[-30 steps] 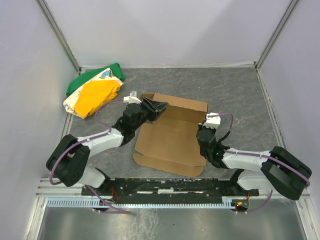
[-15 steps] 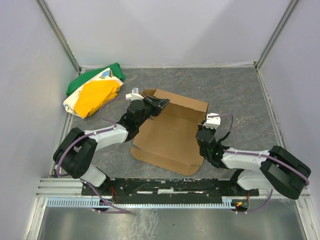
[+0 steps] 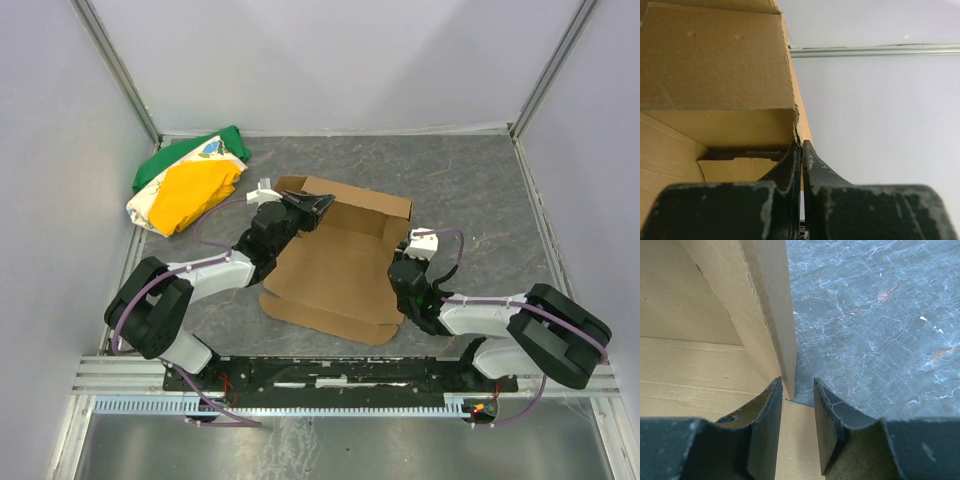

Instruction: Fold the paper box

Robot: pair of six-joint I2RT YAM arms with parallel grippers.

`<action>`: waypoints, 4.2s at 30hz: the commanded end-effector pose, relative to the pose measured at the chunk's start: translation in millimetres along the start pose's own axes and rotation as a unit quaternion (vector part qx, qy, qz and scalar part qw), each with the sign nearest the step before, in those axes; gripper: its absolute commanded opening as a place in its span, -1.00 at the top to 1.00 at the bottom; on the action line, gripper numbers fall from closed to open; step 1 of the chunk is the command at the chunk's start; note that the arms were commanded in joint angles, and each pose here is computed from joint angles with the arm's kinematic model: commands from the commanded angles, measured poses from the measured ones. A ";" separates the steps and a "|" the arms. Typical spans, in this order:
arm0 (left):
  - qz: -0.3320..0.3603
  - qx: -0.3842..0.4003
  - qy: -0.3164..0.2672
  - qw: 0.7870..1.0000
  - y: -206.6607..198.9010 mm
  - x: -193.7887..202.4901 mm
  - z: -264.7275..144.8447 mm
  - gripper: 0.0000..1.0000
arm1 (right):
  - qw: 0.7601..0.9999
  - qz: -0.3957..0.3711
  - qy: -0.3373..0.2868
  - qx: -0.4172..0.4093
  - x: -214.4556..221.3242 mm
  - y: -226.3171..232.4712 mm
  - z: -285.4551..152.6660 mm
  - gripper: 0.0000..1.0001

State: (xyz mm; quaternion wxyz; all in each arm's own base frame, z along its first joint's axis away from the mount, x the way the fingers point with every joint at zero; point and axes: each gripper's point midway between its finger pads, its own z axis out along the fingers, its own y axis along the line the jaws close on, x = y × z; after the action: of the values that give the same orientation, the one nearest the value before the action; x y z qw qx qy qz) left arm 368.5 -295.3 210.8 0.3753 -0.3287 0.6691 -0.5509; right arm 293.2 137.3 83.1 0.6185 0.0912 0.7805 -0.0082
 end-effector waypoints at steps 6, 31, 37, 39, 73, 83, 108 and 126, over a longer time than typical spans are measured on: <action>-0.025 0.038 -0.027 0.999 -28.1 -10.6 -14.1 0.94 | 0.993 0.057 -0.020 -0.102 -22.0 37.6 -9.4 0.08; -0.034 0.021 -0.018 0.999 -17.4 -6.7 -16.0 0.94 | 0.994 0.023 -0.017 -0.102 -14.0 51.8 6.5 0.13; -0.034 0.010 -0.007 0.999 -15.0 -2.6 -14.2 0.94 | 0.995 0.028 -0.021 -0.098 -15.8 61.4 21.8 0.15; -0.030 0.008 -0.002 0.999 -16.0 -0.6 -14.3 0.94 | 0.995 0.023 -0.018 -0.090 -15.0 59.9 26.3 0.19; -0.031 -0.023 0.012 0.999 -8.7 3.5 -18.5 0.94 | 0.994 0.051 -0.055 0.074 -25.9 9.3 41.8 0.97; -0.030 -0.043 0.012 0.999 -0.7 4.0 -17.8 0.94 | 0.983 0.019 -0.038 0.179 -29.8 -27.7 28.9 0.98; -0.005 -0.102 -0.006 0.995 -1.6 -4.1 15.8 0.94 | 0.999 -0.009 0.025 -0.047 -15.7 -35.6 -22.9 -0.58; 0.018 -0.094 0.000 0.995 2.3 -5.1 -5.5 0.94 | 0.975 0.044 0.041 -0.213 -26.4 2.3 -13.9 -0.59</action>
State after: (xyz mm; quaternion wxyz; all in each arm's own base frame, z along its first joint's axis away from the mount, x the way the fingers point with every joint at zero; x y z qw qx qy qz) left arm 367.6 -294.0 201.1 0.3270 -0.3720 0.7232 -0.4813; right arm 271.9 119.2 75.4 0.5600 0.0175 0.8154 0.1460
